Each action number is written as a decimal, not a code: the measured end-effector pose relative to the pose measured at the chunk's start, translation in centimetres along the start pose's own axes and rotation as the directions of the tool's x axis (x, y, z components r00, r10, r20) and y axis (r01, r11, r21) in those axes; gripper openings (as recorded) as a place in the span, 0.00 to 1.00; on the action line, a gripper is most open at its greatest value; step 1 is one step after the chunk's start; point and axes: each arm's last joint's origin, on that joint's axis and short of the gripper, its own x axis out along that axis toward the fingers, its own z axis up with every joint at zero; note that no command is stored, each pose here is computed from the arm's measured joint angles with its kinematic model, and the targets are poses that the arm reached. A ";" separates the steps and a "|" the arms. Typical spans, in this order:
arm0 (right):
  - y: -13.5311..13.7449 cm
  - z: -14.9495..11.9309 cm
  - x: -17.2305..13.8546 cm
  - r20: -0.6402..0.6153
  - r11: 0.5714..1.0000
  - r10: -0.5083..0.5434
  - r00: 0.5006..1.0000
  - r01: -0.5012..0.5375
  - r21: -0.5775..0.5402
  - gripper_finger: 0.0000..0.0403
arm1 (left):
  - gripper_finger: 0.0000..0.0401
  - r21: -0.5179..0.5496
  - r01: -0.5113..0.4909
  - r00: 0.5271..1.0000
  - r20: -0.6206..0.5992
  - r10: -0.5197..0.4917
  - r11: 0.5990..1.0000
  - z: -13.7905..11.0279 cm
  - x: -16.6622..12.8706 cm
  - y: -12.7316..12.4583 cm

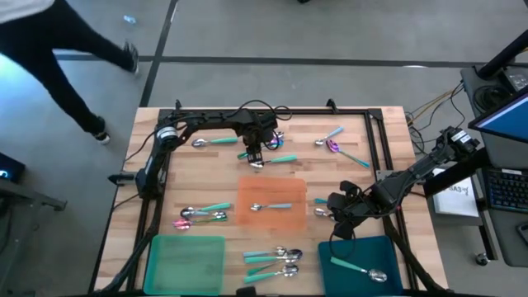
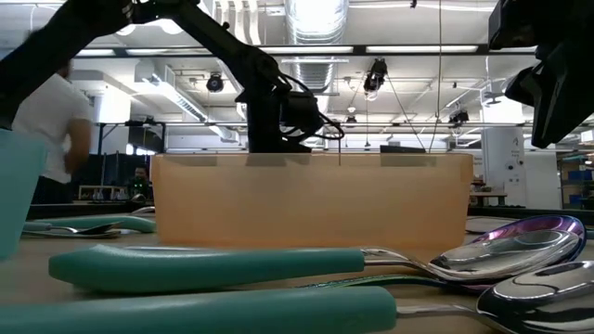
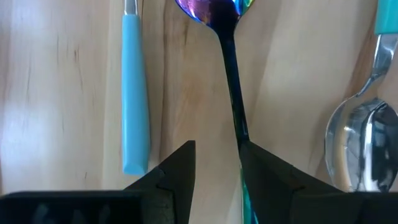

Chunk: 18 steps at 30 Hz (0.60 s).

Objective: Sort silverware by color (type)
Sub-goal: Put the violet spoon into the green bin

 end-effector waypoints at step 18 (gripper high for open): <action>0.0 0.0 0.0 0.000 1.000 0.000 1.000 0.000 -0.008 0.20 | 0.28 -0.011 0.025 1.000 -0.013 -0.025 1.000 -0.1 -0.1 -0.5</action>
